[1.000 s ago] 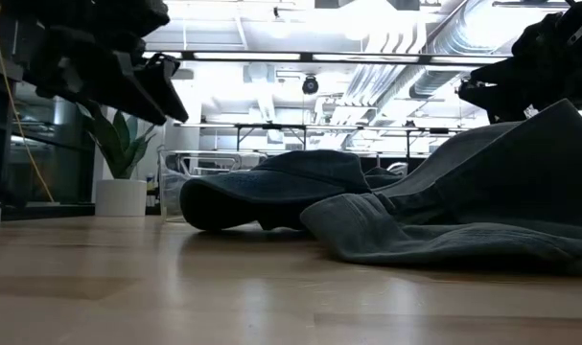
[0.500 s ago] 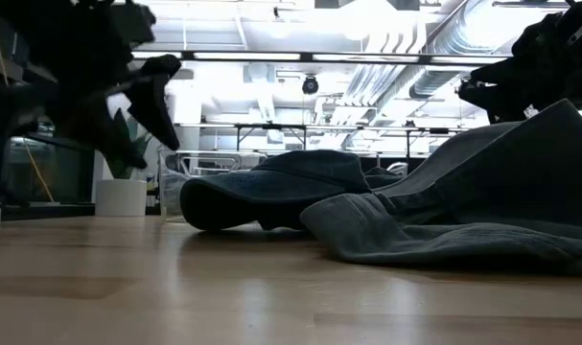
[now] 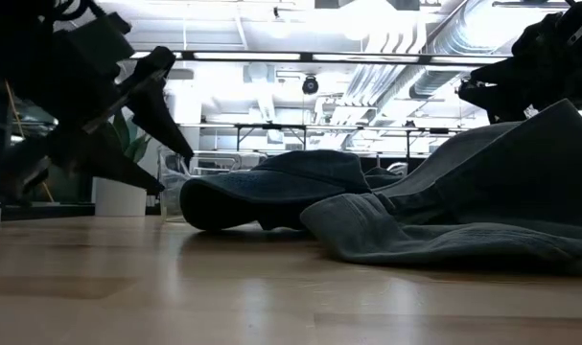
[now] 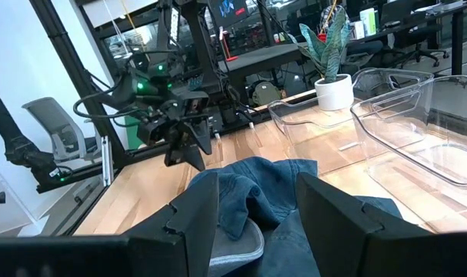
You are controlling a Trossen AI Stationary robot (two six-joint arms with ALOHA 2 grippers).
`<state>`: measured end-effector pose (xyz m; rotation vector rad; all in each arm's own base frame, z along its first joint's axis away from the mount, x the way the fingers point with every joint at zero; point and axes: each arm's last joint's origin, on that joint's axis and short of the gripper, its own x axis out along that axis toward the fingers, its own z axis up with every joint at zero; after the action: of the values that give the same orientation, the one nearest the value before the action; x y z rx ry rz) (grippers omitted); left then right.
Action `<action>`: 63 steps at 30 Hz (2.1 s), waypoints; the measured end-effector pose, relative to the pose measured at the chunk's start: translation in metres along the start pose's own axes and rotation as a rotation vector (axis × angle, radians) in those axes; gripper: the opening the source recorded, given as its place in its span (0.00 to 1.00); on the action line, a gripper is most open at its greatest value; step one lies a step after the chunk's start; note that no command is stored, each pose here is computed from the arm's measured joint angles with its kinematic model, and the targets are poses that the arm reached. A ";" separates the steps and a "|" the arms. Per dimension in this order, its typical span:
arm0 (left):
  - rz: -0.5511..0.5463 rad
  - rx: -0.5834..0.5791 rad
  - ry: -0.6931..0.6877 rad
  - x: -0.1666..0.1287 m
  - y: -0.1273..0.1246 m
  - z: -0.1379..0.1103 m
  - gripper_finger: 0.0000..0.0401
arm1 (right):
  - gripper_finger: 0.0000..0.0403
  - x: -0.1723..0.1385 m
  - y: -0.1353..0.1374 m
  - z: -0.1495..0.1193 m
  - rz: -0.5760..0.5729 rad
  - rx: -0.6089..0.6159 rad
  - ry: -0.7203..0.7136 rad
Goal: Pick & Place hat
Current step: Put the left blue cap into the left transparent bin
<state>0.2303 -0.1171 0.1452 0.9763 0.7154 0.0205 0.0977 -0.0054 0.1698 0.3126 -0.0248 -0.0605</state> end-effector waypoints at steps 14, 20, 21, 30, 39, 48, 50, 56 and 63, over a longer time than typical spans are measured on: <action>0.117 -0.011 -0.028 0.013 -0.023 -0.004 0.54 | 0.42 0.000 0.000 0.000 0.000 0.000 0.000; 0.142 -0.015 -0.024 0.018 -0.027 -0.004 0.54 | 0.42 0.000 0.000 0.000 0.000 0.000 0.000; 0.146 -0.021 -0.031 0.019 -0.028 -0.003 0.54 | 0.42 0.000 0.000 0.000 0.000 0.000 0.000; 0.206 -0.039 -0.028 0.030 -0.026 -0.002 0.54 | 0.42 0.000 0.000 0.000 0.000 0.000 0.000; 0.213 -0.055 -0.029 0.033 -0.024 -0.003 0.54 | 0.42 0.000 0.000 0.000 0.001 0.000 0.000; 0.213 -0.054 -0.028 0.033 -0.024 -0.003 0.35 | 0.42 0.000 0.000 0.000 0.000 0.000 0.000; 0.212 -0.054 -0.028 0.033 -0.024 -0.003 0.28 | 0.42 0.000 0.000 0.000 0.001 0.000 0.000; 0.230 -0.052 -0.017 0.033 -0.024 -0.003 0.05 | 0.42 0.000 0.000 0.000 0.000 0.000 0.000; 0.285 -0.029 0.025 0.032 -0.022 -0.004 0.02 | 0.42 0.000 0.000 0.000 0.001 0.000 0.001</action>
<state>0.2462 -0.1163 0.1092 1.0450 0.5931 0.2918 0.0977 -0.0054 0.1697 0.3126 -0.0243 -0.0598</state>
